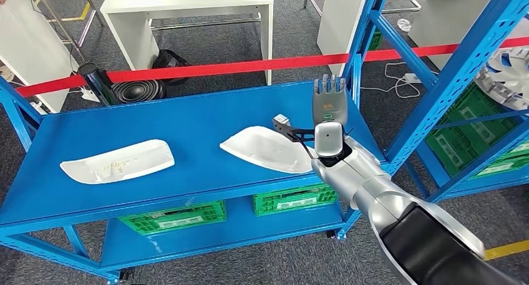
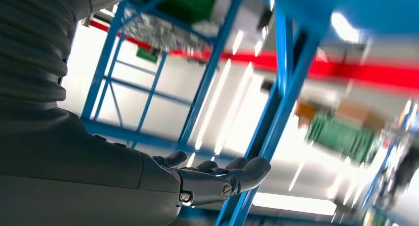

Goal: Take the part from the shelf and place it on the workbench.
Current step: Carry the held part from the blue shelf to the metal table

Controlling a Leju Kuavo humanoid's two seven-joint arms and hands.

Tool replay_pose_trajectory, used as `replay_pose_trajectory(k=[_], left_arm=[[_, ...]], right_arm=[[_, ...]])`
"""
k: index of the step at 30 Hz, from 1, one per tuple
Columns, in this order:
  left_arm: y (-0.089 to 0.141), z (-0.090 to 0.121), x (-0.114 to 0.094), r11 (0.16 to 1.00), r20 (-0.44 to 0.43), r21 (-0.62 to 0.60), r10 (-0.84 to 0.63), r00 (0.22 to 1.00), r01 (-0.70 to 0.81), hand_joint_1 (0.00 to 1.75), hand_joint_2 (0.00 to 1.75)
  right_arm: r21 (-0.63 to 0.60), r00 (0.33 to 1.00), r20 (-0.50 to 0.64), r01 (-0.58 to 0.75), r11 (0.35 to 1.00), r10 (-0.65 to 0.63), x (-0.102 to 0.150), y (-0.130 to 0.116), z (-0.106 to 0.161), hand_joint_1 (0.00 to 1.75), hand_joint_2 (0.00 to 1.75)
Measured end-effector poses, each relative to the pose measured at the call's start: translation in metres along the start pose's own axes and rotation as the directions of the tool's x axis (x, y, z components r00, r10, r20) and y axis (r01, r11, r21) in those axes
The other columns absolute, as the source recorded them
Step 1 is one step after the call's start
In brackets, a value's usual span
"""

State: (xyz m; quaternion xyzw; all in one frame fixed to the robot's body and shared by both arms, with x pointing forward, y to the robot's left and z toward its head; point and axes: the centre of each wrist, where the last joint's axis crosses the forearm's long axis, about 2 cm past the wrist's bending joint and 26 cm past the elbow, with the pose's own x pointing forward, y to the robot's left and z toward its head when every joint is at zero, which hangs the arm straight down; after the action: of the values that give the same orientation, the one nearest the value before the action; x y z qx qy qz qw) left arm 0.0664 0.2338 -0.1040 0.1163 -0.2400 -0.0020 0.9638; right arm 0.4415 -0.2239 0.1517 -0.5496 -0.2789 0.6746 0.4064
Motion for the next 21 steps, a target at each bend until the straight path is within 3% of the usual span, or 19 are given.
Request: replay_pose_trajectory(k=[3, 5, 9, 13, 15, 21], left_arm=[[0.0, 0.0, -0.001, 1.0, 0.003, 0.001, 0.002, 1.0, -0.002, 0.0, 0.0], [0.0, 0.0, -0.001, 1.0, 0.005, 0.001, 0.003, 1.0, -0.003, 0.0, 0.0], [0.0, 0.0, 0.0, 1.0, 0.008, -0.005, 0.002, 1.0, -0.002, 0.0, 0.0], [0.0, 0.0, 0.001, 1.0, 0.008, -0.01, -0.001, 1.0, 0.001, 0.0, 0.0], [0.0, -0.001, 0.003, 1.0, 0.01, -0.015, -0.006, 1.0, 0.006, 0.0, 0.0], [-0.001, -0.002, 0.008, 0.999, 0.011, -0.027, -0.016, 1.0, 0.017, 0.0, 0.0]], right_arm=[[-0.121, 0.999, 0.027, 0.019, 0.992, -0.016, 0.007, -0.01, 0.002, 0.0, 1.75], [-0.174, 0.989, 0.128, 0.092, 0.98, -0.07, 0.014, -0.019, 0.004, 0.0, 1.75], [-0.22, 0.9, 0.382, 0.308, 0.926, -0.209, 0.029, -0.039, 0.009, 0.0, 1.75], [-0.251, 0.804, 0.532, 0.449, 0.858, -0.265, 0.042, -0.056, 0.015, 0.0, 1.75], [-0.205, 0.721, 0.622, 0.526, 0.826, -0.305, 0.049, -0.061, 0.019, 0.0, 1.75], [0.105, 0.357, 0.813, 0.688, 0.718, -0.461, 0.07, -0.067, 0.028, 0.0, 1.75]])
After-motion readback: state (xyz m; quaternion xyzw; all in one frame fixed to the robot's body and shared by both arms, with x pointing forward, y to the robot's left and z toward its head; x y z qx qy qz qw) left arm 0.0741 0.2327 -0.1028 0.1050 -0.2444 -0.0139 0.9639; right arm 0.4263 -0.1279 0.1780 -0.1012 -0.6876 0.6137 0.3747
